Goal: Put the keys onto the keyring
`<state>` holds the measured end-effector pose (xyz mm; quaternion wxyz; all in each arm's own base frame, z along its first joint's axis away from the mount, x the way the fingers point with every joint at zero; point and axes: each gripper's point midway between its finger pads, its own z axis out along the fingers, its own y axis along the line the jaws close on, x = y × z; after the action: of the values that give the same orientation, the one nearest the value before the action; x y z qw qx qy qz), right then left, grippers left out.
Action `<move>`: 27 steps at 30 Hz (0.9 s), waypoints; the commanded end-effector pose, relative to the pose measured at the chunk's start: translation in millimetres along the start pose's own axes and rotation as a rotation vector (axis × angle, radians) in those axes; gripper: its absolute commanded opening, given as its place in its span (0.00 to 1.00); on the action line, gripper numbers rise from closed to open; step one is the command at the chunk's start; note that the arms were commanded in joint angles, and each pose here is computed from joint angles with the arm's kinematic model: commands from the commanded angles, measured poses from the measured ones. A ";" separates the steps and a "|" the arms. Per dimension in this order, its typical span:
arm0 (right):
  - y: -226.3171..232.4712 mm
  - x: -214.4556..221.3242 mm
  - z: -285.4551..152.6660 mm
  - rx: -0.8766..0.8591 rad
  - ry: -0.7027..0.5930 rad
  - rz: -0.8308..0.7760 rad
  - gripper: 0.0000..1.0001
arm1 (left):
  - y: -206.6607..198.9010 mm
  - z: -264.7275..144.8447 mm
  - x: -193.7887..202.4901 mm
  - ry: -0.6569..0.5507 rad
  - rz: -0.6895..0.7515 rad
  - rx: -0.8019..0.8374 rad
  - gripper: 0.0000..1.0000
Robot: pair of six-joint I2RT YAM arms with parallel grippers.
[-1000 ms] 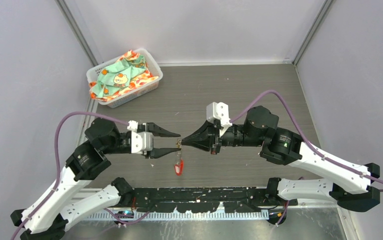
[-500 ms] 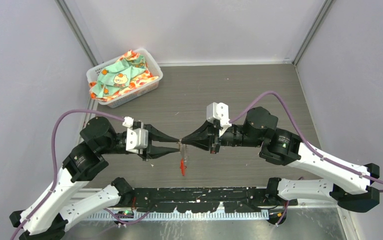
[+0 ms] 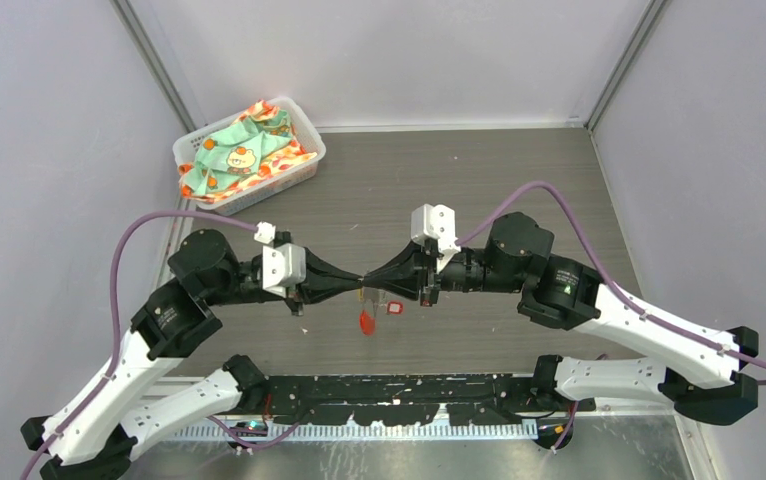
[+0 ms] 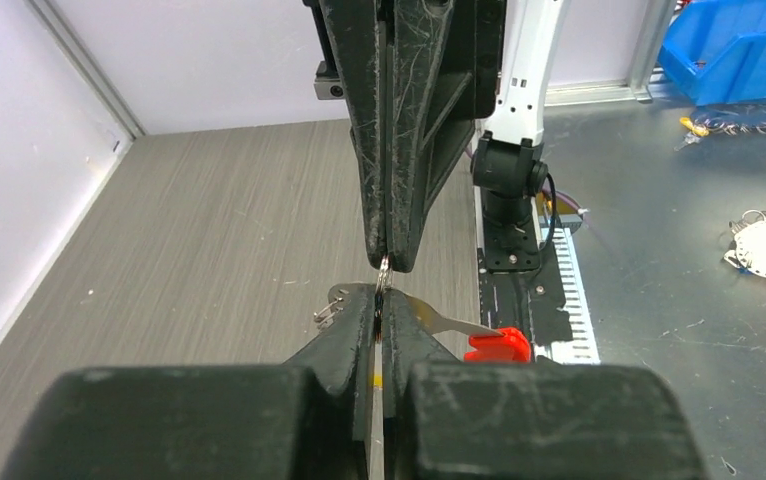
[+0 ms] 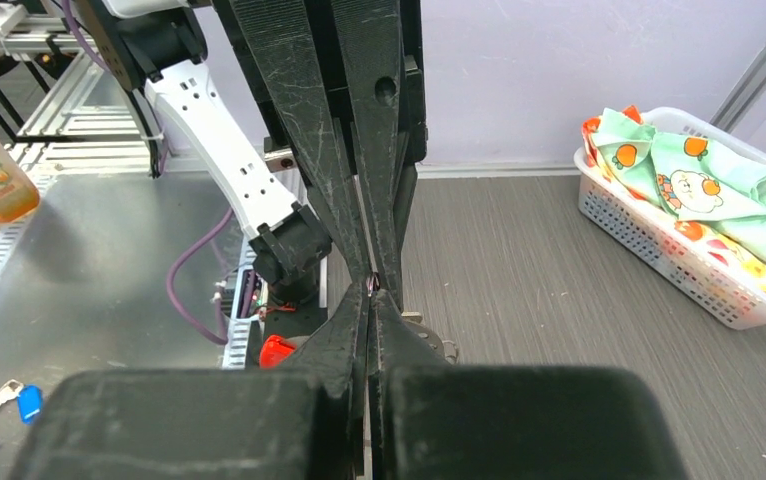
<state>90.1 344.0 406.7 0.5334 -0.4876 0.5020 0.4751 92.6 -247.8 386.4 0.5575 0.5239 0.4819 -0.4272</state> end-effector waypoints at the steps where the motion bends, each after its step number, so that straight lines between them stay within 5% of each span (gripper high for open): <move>1: 1.9 -19.6 -3.4 -0.012 -0.015 -0.020 0.03 | 8.1 -1.5 -9.7 -0.014 0.008 -0.047 0.00; 3: -4.7 -23.7 -8.9 0.033 0.039 -0.006 0.36 | 4.9 -1.7 -4.5 0.011 0.008 -0.027 0.00; 5: -12.4 -13.1 -15.9 0.075 0.162 0.040 0.57 | 0.4 -1.7 7.0 0.065 0.004 0.008 0.00; 8: -21.4 -10.6 -26.2 0.102 0.337 0.056 0.71 | -3.3 -1.7 22.6 0.159 0.004 0.057 0.00; 13: -23.9 12.8 -32.6 0.046 0.568 -0.002 0.64 | -3.6 -0.2 22.0 0.226 0.006 0.109 0.01; 17: -15.2 11.6 -27.2 -0.036 0.542 -0.040 0.50 | -9.2 -0.9 18.7 0.234 0.005 0.150 0.01; 27: -2.4 15.1 -12.5 -0.142 0.540 -0.010 0.38 | -11.0 5.2 7.2 0.180 0.029 0.184 0.00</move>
<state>99.8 327.1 382.8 0.3511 -0.6244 0.6098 0.3392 90.7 -252.0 349.2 0.4374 0.6076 0.5271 -0.4020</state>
